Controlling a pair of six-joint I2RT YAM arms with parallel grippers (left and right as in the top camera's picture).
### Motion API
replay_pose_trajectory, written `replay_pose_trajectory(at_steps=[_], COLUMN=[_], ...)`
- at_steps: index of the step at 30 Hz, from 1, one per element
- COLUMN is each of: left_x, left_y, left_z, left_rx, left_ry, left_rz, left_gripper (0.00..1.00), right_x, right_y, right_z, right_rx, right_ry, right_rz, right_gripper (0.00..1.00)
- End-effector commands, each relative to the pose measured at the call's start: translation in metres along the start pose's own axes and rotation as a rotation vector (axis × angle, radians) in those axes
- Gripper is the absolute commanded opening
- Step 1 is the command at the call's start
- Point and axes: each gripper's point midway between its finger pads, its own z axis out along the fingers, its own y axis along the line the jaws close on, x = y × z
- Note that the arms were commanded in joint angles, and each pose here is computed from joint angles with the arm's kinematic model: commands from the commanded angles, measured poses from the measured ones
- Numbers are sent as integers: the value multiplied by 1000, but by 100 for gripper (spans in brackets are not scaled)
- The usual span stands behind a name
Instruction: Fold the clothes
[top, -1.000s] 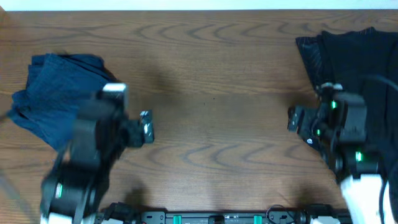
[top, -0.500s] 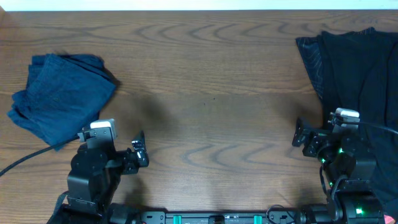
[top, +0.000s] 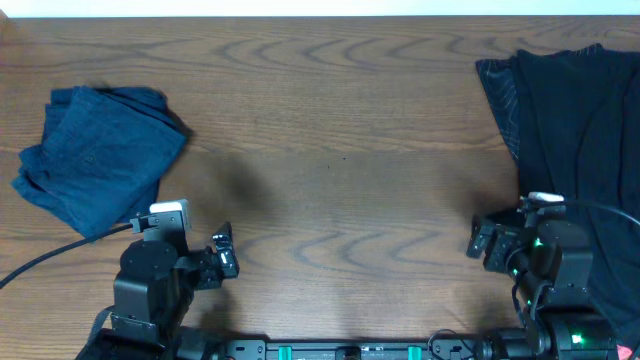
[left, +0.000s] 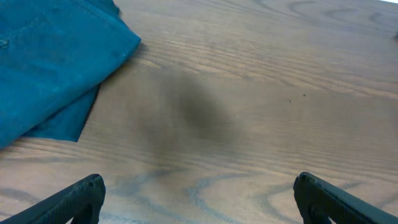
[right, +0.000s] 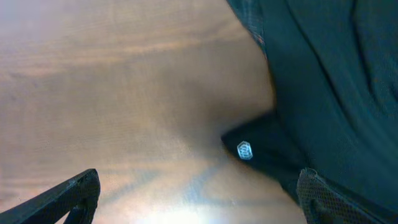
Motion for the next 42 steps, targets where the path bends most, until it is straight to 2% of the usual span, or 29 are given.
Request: replay_pose_trajectory(at_steps=[1,5,8,15,20,30,33,37,42], left_x=[0,0,0,0,0,0,0,0,0], left_y=[2,2,2,2,2,2,2,2,2], left_z=[-1,-1,-1,-1,-1,-1,-1,-1,-1], left_rx=[-12,-12,-12,-12,-12,-12,-12,-12,-12], left_ry=[-5,-5,-5,-5,-5,-5,-5,-5,-5], left_rz=[-9,-9,-9,-9,-9,-9,-9,-9,-9], left_gripper=[98,98,98,98,98,98,98,98,98], right_x=[12,22,17,-24,-41,-52,-46,-22,-23], right_y=[-4,-9,-9,13,30,45,45,41,41], right_z=[1,-4,-9,-21,-20,-11,-5,18,19], right_rx=[23,34,31,-92,-187,-251,-231,-207,-209], right_ry=[42,63,19,-314,-552,-840,-815,-682,-682], right_rz=[-24,-15,-14,-135,-151,-194,-246,-287,-281], right_gripper=[99,99,99,99,99,99,99,99,99])
